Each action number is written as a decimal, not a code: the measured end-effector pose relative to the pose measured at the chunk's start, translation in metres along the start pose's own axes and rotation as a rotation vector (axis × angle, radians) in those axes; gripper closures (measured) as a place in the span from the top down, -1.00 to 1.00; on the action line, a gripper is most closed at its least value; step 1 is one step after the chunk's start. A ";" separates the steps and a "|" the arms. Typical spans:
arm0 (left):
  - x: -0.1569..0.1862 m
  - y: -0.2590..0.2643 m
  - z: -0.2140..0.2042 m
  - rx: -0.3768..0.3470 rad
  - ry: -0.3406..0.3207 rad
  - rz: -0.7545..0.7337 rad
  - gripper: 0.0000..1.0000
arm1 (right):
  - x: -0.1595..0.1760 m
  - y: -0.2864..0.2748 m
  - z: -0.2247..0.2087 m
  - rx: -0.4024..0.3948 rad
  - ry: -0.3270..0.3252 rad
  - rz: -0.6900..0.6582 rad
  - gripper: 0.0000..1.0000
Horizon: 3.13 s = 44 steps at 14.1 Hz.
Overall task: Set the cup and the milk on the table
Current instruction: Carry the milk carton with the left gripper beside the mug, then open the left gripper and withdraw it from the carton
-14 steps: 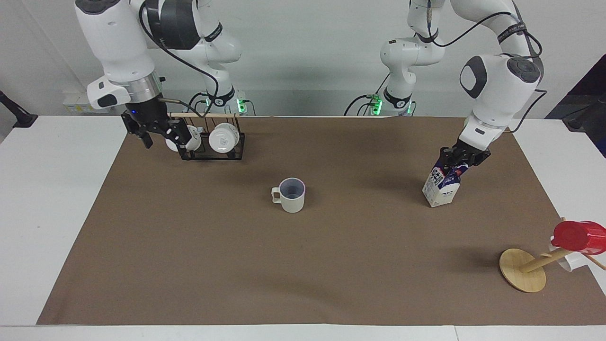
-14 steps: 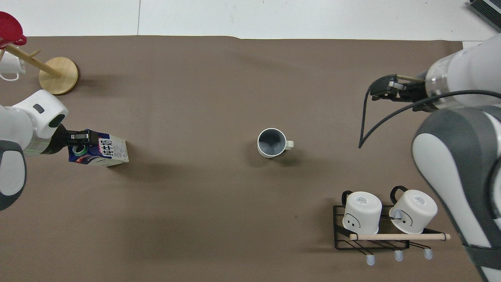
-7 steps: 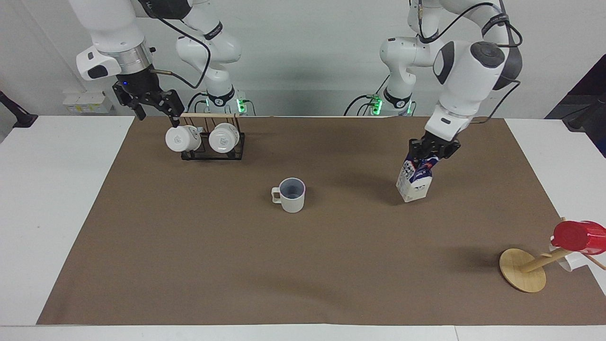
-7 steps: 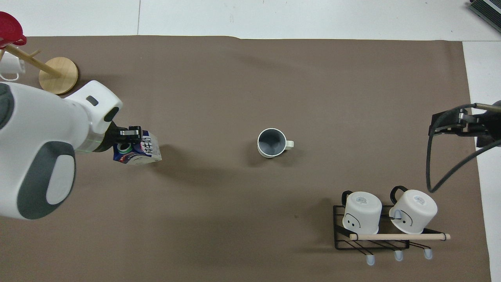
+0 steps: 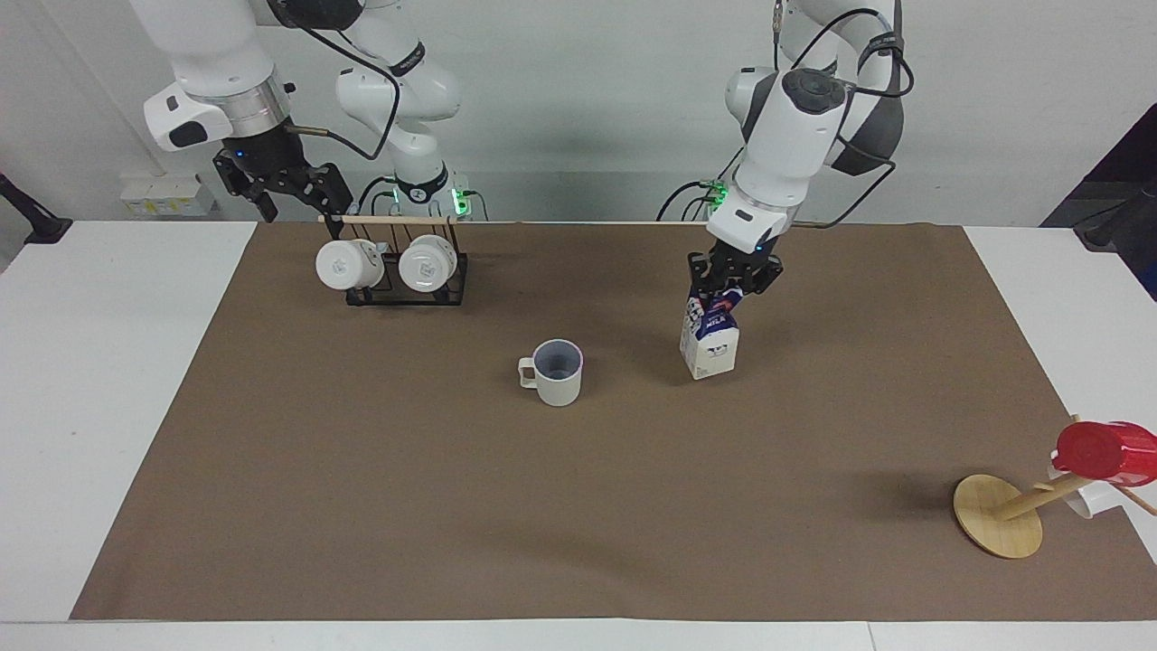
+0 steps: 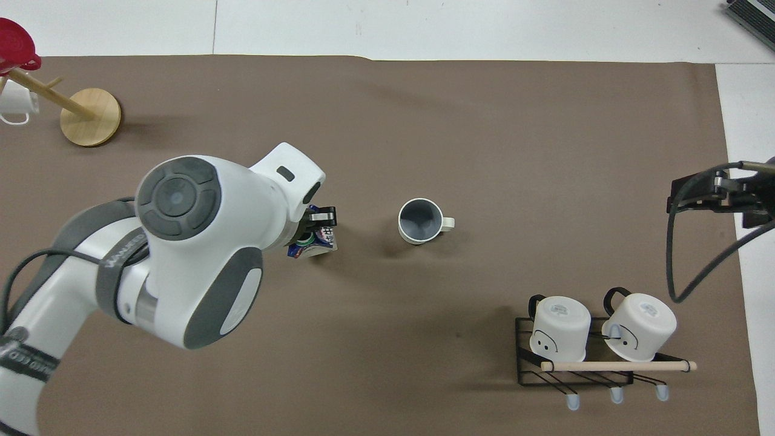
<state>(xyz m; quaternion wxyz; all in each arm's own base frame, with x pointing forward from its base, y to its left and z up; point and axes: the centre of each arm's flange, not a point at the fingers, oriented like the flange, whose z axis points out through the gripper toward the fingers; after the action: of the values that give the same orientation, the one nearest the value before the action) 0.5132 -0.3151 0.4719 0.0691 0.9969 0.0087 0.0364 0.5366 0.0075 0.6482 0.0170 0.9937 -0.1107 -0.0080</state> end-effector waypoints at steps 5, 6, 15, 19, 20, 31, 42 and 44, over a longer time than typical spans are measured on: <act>0.011 0.012 0.023 -0.017 -0.013 -0.011 -0.23 | 0.000 0.001 0.000 0.000 0.000 0.002 1.00; 0.011 0.011 0.022 -0.018 -0.014 -0.012 -0.22 | 0.000 0.001 0.000 0.000 0.000 0.002 1.00; 0.013 0.008 0.020 -0.015 -0.019 -0.018 0.98 | 0.000 0.001 0.000 0.000 0.000 0.003 1.00; 0.012 -0.017 -0.025 0.016 -0.063 0.034 1.00 | 0.000 0.002 0.000 0.000 0.001 0.003 1.00; 0.013 -0.034 -0.043 0.023 -0.074 0.053 1.00 | 0.000 0.002 0.000 0.000 0.001 0.003 1.00; 0.041 -0.243 -0.113 0.088 -0.158 0.167 1.00 | 0.000 0.002 -0.001 0.000 0.001 0.003 1.00; 0.031 -0.246 -0.154 0.088 -0.137 0.178 1.00 | 0.000 0.002 -0.001 0.000 0.001 0.003 1.00; 0.031 -0.246 -0.154 0.088 -0.139 0.178 1.00 | 0.000 0.002 -0.001 0.000 0.001 0.003 1.00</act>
<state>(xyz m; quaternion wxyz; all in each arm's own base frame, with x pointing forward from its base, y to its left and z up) 0.5297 -0.0499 0.5927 0.0221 0.9959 -0.0830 -0.0272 0.5367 0.0057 0.6488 0.0168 0.9935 -0.1122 -0.0073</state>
